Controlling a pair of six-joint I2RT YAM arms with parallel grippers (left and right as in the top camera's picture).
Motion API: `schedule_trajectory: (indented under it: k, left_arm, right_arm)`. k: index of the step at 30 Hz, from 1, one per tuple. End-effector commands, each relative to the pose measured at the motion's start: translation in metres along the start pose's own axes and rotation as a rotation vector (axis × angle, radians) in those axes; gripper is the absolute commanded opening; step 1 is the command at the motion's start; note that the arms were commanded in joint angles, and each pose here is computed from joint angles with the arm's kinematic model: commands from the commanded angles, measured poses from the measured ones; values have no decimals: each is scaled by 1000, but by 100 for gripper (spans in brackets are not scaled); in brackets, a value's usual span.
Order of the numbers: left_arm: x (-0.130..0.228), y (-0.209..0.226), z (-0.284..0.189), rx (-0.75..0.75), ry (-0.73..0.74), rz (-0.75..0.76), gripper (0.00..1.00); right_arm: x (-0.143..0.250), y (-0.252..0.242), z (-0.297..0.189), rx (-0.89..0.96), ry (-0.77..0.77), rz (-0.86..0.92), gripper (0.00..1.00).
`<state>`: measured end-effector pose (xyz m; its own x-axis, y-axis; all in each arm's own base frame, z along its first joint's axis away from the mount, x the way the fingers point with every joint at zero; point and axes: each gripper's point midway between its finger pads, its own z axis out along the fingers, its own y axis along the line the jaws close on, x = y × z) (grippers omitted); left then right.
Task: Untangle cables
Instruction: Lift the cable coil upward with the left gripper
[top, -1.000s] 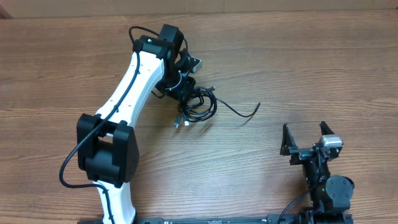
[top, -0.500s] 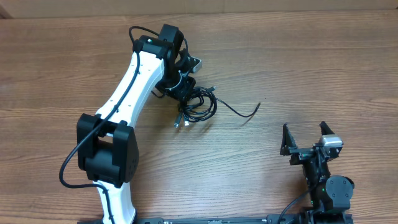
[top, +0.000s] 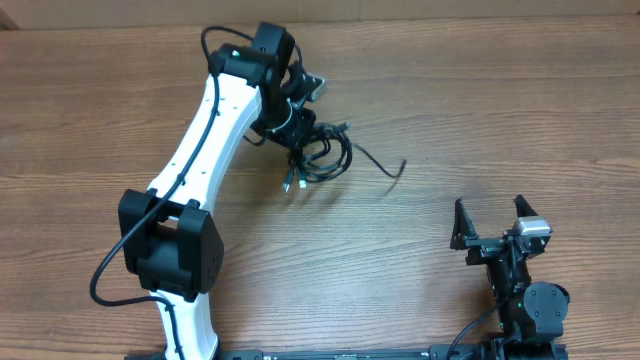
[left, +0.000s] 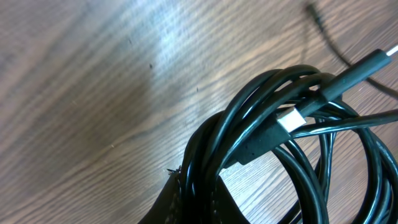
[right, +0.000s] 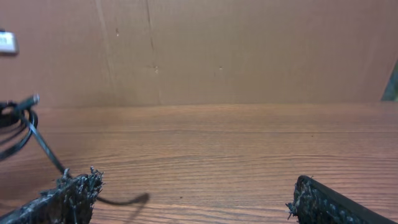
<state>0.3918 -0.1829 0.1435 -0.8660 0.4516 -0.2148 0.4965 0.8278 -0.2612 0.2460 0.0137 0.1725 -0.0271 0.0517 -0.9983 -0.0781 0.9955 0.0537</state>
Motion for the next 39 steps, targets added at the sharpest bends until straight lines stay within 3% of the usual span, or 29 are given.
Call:
schedule_trajectory:
  k: [1,30,39]
  left_arm:
    - [-17,-3,-22,-5,-65,0,4]
    - [-29,-5,-36,-18,-113,15,4]
    - [-34,16,-38,-143,-124,71,4]
  right_arm:
    - [2,-3,0,15,-2,8,100]
    - [2,-3,0,15,-2,8,100]
    - [2,-3,0,15,-2,8,100]
